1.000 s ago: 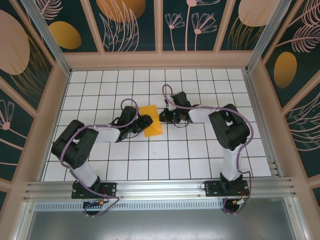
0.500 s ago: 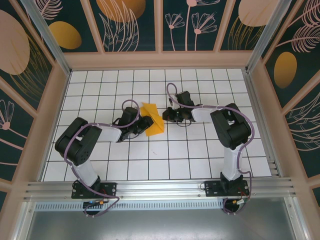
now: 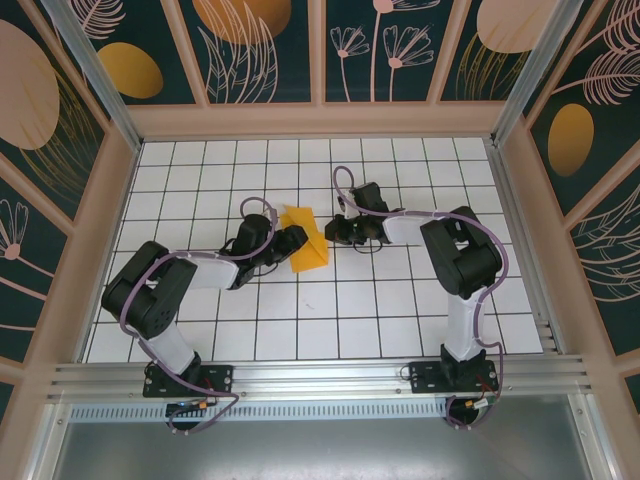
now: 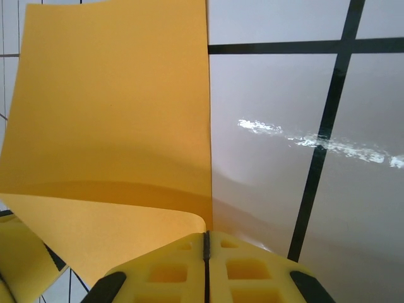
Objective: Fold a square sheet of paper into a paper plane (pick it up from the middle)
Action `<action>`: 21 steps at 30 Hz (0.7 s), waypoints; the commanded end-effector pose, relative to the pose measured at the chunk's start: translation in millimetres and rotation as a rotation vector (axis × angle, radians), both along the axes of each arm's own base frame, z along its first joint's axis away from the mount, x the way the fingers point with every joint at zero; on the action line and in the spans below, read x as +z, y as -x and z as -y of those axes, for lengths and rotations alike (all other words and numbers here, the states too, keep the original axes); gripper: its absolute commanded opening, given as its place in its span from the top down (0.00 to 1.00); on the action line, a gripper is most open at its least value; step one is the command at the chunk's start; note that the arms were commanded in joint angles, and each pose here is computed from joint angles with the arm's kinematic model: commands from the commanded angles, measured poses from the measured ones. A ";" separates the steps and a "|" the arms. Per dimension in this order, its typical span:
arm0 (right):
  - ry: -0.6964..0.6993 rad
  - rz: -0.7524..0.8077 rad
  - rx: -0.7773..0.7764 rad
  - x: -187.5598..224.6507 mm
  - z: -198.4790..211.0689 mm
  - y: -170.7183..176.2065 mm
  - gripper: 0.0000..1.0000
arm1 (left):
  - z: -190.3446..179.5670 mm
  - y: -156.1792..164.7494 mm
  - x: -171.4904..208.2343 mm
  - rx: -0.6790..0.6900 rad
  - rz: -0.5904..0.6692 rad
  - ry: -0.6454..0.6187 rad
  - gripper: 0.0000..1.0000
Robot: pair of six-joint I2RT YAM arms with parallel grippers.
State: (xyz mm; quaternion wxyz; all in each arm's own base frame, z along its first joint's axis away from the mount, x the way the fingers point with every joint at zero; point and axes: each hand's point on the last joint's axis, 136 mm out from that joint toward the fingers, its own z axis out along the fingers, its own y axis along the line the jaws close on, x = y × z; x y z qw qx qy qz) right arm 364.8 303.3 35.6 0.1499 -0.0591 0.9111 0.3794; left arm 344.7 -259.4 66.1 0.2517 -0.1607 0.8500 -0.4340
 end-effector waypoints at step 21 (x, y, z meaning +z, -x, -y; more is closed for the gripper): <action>-0.025 -0.014 0.042 -2.6 -6.0 8.2 0.85 | 15.4 -17.8 -22.5 -0.061 -0.039 -0.046 0.71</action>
